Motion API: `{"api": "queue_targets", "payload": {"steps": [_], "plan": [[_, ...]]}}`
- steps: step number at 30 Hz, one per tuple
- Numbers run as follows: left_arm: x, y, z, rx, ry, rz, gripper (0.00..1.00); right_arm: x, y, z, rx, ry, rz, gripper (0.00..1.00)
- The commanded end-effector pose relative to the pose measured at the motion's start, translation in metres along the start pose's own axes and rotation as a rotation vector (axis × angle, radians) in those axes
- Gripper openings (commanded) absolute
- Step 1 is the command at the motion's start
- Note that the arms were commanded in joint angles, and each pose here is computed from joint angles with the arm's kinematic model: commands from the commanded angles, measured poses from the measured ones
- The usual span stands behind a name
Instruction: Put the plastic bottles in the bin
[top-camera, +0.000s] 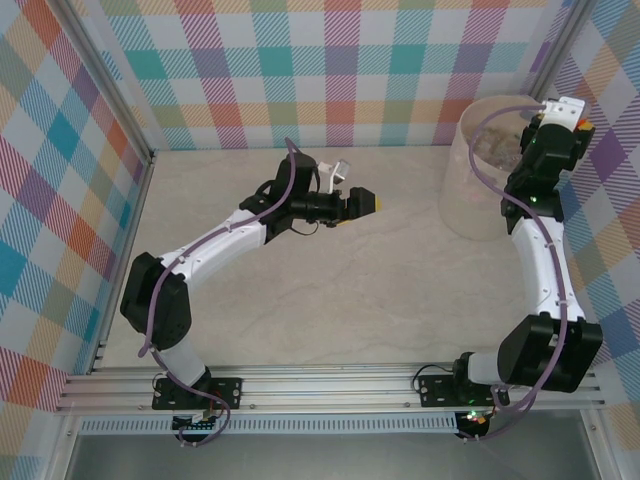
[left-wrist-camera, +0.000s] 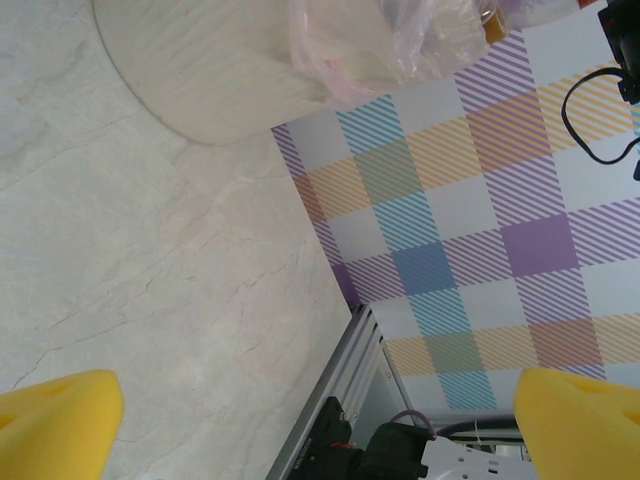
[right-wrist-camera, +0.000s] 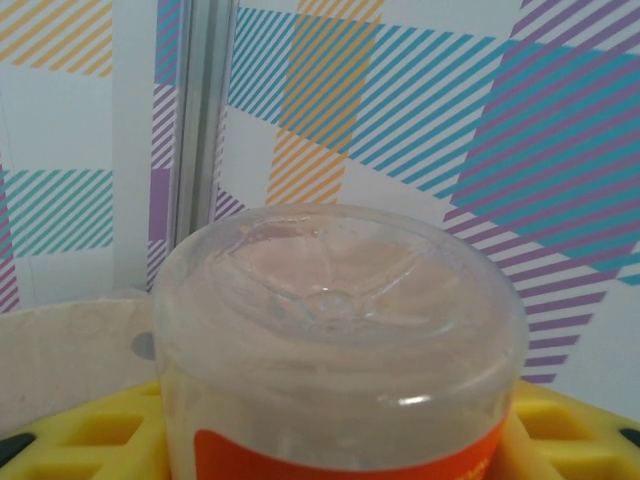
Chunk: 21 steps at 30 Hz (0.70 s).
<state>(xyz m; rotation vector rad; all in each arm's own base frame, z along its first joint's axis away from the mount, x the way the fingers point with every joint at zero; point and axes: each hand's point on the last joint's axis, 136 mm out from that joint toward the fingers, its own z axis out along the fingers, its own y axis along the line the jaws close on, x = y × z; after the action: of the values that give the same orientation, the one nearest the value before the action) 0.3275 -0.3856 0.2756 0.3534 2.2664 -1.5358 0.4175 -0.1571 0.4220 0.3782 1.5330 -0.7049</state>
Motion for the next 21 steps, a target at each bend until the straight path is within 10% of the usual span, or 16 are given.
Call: {"api": "queue_targets", "payload": {"steps": [1,14,21], "plan": [[0.002,-0.008,0.001,0.002,0.002,0.008,1.00,0.046,0.015,0.020,-0.034,0.134,-0.005,0.56],[0.003,0.001,0.005,-0.030,0.008,-0.001,1.00,0.071,0.040,0.061,-0.077,0.309,-0.096,0.68],[0.002,0.004,0.008,-0.039,0.015,-0.009,1.00,0.054,0.094,0.055,-0.383,0.334,0.073,0.83]]}}
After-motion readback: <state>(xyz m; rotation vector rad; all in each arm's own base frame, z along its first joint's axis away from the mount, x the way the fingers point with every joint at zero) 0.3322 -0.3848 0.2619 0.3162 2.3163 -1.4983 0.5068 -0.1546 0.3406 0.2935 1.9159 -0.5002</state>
